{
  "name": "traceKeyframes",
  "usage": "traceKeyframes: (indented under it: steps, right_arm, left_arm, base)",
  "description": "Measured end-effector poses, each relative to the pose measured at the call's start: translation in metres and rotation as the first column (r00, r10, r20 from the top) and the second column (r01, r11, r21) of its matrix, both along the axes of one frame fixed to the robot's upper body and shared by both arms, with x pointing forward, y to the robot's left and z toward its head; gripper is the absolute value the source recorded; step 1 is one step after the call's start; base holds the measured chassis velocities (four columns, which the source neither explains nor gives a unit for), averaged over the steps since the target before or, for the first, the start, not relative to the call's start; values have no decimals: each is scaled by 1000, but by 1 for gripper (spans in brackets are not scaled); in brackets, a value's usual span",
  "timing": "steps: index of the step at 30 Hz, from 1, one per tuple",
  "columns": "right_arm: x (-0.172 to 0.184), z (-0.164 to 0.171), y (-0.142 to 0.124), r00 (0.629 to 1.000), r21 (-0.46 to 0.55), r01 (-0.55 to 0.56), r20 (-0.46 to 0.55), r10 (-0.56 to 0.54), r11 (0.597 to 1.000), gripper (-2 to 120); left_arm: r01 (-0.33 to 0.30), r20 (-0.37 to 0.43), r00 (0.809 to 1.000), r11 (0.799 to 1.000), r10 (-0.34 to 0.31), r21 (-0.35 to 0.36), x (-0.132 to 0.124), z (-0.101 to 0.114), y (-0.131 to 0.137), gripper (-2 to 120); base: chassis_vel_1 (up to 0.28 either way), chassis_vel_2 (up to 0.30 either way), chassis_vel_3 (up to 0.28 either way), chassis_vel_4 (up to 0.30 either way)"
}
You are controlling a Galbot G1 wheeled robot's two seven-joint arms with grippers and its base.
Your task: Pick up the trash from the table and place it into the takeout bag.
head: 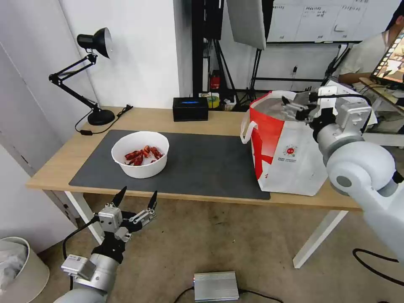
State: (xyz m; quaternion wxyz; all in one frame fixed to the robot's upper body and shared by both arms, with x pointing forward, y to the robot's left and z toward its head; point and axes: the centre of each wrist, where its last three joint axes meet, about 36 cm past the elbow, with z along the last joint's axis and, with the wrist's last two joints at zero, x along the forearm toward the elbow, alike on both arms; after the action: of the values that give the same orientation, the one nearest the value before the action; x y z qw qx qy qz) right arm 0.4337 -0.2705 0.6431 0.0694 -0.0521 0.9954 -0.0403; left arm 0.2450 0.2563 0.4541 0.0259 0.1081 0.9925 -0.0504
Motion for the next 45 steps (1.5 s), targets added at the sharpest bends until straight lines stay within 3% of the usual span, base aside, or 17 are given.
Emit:
traceKeyframes:
  steps: [5,14,19,25,32,38,45]
  right_arm:
    - [-35,-17,1,983,32,-181,9,181,983,100]
    - [-56,-55,8,940,43,-340,13,340,939,100]
    - [-60,-78,8,938,54,-347,3,347,936,100]
    - [-103,-121,8,943,84,-333,13,333,939,100]
    - [-128,-148,8,950,97,-313,17,312,945,100]
    - [-155,-183,6,971,69,-238,-7,239,969,100]
    - [-162,-209,13,986,69,-160,-31,162,985,100]
  left_arm:
    - [-1,7,1000,1000,1,-1,-2,1,0,100]
    - [-19,24,1000,1000,19,-18,8,1,8,100]
    - [-24,17,1000,1000,24,-21,18,-7,13,100]
    - [-29,15,999,999,29,-23,12,-6,15,100]
    - [-24,18,1000,999,24,-28,18,-10,13,100]
    - [-18,13,1000,999,18,-27,17,-14,13,100]
    - [-9,18,1000,1000,10,-29,21,-15,11,100]
  base:
    - [0,0,0,0]
    - [0,0,0,0]
    - [0,0,0,0]
    - [0,0,0,0]
    - [0,0,0,0]
    - [0,0,0,0]
    - [0,0,0,0]
